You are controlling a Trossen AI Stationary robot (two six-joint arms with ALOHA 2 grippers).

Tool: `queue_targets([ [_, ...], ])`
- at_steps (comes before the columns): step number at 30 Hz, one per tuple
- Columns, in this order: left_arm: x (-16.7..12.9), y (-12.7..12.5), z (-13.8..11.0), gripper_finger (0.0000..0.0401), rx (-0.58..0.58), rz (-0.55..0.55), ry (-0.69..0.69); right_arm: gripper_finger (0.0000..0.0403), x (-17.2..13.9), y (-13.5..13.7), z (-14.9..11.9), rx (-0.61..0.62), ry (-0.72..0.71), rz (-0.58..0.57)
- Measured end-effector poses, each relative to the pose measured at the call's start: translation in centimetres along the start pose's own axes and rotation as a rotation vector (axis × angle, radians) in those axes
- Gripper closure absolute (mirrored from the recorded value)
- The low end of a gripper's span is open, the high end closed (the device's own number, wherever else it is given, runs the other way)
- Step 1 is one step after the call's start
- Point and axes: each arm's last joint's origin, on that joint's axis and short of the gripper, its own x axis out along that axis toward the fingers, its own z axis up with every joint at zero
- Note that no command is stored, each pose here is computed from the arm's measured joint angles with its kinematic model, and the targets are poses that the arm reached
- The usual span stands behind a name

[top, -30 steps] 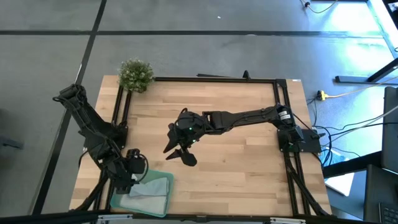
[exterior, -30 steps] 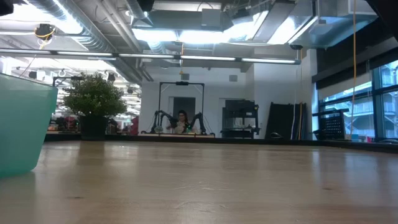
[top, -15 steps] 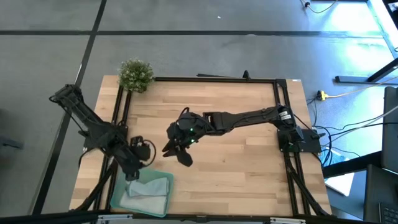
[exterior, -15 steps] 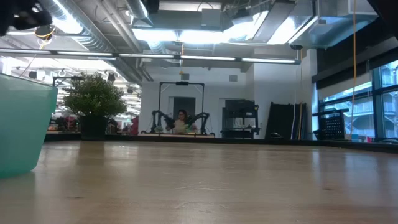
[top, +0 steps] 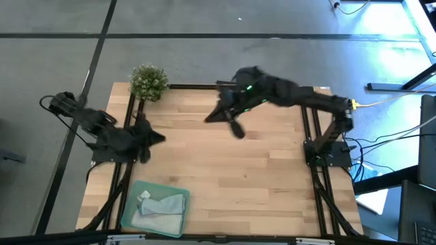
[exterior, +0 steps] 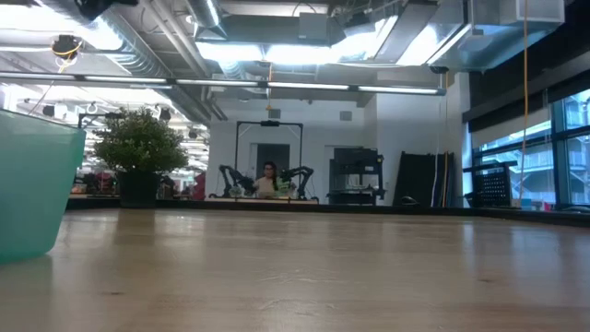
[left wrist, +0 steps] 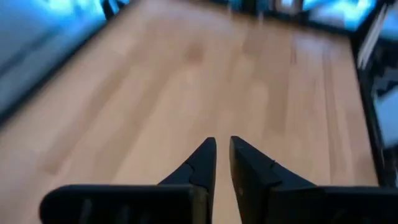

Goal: Roll microfiber towels into tight, uniform cylinder then place into a basket
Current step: Return to Home Position

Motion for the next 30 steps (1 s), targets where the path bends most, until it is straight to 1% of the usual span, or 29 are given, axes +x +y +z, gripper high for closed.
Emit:
queue_targets([
  [5,-2.9,2.6,1.0,0.0384,-0.014,0.052,-0.23,0.0401,-5.5,0.0,0.3,-0.066,0.059,-0.025],
  [9,-4.8,4.3,1.1,0.0399,-0.005,0.092,-0.353,0.0401,-9.1,0.0,0.1,-0.094,0.115,-0.064],
  [13,-5.7,5.6,0.6,0.0396,0.001,0.127,-0.446,0.0401,-11.8,-0.9,-1.1,-0.025,0.211,-0.115],
  [15,-5.9,6.1,0.1,0.0399,-0.003,0.135,-0.48,0.0401,-13.0,-1.3,-1.4,0.012,0.214,-0.092],
  [18,-5.8,6.6,-0.7,0.0399,-0.022,0.12,-0.536,0.0402,-13.9,-1.5,-1.8,0.012,0.17,0.017],
  [20,-5.6,6.8,-1.3,0.0399,-0.028,0.111,-0.58,0.0402,-14.2,-1.8,-2.5,0.001,0.13,0.106],
  [22,-5.1,6.8,-1.9,0.04,-0.031,0.101,-0.63,0.0402,-14.3,-2.3,-3.5,0.012,0.086,0.157],
  [24,-4.5,6.8,-2.5,0.0399,-0.04,0.085,-0.681,0.0402,-14.1,-2.6,-4.9,0.037,0.062,0.169],
  [27,-3.6,6.7,-3.4,0.0399,-0.029,0.082,-0.732,0.0403,-13.7,-2.7,-7.0,0.075,0.029,0.147],
  [30,-2.8,6.8,-4.4,0.04,-0.036,0.087,-0.747,0.0403,-13.9,-2.0,-9.0,0.08,-0.016,0.099],
])
